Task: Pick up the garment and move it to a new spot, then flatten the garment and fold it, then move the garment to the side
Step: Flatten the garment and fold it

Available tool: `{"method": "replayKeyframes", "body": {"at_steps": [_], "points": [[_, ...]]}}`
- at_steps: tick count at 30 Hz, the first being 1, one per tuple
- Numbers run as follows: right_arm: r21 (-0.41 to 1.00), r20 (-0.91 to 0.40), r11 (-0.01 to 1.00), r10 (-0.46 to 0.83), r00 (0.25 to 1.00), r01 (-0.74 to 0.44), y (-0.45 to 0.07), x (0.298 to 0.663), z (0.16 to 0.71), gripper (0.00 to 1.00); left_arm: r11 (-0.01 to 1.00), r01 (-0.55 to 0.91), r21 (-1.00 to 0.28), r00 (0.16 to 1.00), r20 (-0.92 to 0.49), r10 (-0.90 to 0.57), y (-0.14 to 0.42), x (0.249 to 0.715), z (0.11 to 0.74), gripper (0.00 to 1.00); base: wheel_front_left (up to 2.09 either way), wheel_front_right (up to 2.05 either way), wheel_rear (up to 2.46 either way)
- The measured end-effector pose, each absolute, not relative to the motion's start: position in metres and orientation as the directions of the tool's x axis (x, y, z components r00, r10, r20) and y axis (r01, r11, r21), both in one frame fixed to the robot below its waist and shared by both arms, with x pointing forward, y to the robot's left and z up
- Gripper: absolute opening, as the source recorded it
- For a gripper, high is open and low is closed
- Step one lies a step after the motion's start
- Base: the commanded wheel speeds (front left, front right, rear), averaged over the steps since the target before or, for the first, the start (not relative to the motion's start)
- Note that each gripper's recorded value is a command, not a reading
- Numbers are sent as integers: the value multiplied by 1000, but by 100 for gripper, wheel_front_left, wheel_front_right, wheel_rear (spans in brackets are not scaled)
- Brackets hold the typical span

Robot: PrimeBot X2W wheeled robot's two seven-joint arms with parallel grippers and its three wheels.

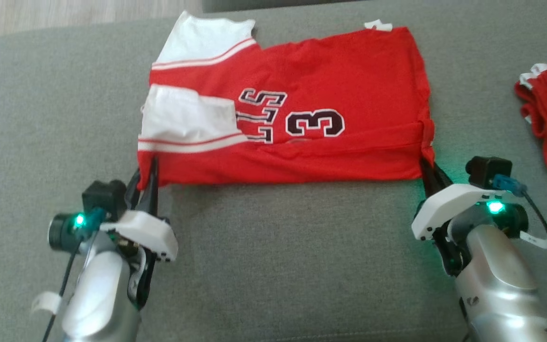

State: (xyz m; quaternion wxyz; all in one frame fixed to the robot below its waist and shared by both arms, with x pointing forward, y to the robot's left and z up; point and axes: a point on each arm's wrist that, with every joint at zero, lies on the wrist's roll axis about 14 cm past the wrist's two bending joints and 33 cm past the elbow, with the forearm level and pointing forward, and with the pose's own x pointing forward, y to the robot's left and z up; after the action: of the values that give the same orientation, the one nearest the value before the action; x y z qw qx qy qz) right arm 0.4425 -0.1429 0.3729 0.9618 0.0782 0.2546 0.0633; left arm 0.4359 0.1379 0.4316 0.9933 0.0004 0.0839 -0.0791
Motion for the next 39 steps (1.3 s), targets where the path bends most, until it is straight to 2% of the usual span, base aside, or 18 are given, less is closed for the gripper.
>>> {"method": "replayKeyframes", "body": {"at_steps": [8,21,28,36,37,38,39], "points": [[139,-410,989,97,907,-43,-165,438,396,0,986,163,-13,970,-182,-163,136,416,430,0,0,0,0],[134,-381,991,67,922,-17,-177,387,409,0,982,186,-24,965,-183,-187,129,368,430,0,0,0,0],[152,-427,988,60,902,6,-183,348,409,0,982,184,-49,958,-214,-190,129,333,418,0,0,0,0],[173,-489,984,52,871,38,-190,326,404,0,981,182,-69,952,-236,-193,130,322,411,0,0,0,0],[174,-494,984,53,868,39,-191,324,404,67,981,183,-69,951,-240,-195,129,321,409,3,0,0,0],[179,-492,983,51,869,44,-192,324,404,100,980,186,-69,949,-246,-198,128,321,408,35,0,0,0],[181,-486,982,50,872,45,-192,325,406,100,979,189,-69,946,-254,-201,127,320,406,100,0,0,0]]}}
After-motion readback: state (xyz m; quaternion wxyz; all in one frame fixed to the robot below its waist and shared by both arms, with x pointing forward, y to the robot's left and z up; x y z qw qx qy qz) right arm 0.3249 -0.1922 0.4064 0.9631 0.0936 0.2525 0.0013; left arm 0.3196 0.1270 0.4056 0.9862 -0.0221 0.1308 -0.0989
